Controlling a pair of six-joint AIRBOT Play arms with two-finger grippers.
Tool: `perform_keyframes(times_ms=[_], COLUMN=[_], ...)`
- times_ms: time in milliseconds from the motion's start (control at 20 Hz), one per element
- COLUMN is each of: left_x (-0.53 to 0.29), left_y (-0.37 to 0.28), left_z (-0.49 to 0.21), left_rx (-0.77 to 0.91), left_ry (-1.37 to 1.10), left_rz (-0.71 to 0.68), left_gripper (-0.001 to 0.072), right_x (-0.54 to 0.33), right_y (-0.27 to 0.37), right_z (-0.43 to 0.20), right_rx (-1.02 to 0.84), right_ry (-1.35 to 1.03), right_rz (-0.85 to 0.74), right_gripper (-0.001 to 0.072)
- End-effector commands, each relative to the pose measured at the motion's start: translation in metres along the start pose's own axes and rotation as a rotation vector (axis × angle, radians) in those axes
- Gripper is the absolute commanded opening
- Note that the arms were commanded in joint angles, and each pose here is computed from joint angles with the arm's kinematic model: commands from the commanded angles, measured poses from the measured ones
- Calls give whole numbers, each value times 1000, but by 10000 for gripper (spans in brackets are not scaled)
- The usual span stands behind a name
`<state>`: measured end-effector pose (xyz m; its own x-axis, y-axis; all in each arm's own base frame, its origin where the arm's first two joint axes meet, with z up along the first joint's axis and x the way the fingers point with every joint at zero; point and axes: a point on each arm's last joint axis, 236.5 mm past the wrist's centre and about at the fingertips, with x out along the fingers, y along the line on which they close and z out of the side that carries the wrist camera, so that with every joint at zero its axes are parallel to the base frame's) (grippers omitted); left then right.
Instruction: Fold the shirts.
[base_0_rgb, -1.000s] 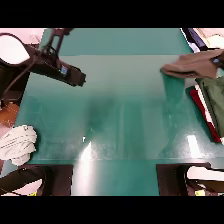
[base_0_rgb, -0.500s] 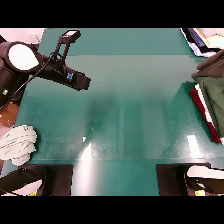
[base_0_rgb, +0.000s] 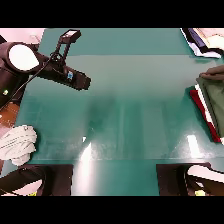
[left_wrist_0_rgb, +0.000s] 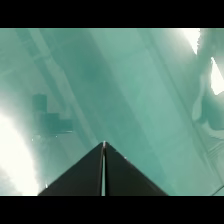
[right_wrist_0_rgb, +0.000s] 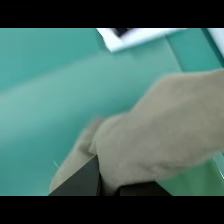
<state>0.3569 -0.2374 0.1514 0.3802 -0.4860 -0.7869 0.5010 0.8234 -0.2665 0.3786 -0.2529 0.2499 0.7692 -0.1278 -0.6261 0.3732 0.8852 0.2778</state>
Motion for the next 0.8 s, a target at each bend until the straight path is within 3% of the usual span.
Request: perform_keyframes(times_ms=[0,100,150,200,250,500,750], left_x=[0,0,0,0,0,0,0], left_y=[0,0,0,0,0,0,-1], left_z=[-1,-1,-1,-2,-3,-7,-10], left_rx=[24,45,49,59,63,63,60], left_ry=[2,3,4,8,13,29,44], left_rz=[0,0,0,-1,-1,-2,-6], left_gripper=[29,29,29,29,29,29,29], right_x=[-23,-35,-40,-44,-45,-47,-13], right_y=[-41,-64,-74,-80,-85,-89,31], right_z=[-41,-68,-80,-91,-102,-145,-155], right_rx=[104,141,154,158,163,220,302], right_ry=[154,263,310,347,375,438,409], right_rz=[-186,-297,-346,-380,-399,-398,74], right_gripper=[18,35,211,459,542,531,520])
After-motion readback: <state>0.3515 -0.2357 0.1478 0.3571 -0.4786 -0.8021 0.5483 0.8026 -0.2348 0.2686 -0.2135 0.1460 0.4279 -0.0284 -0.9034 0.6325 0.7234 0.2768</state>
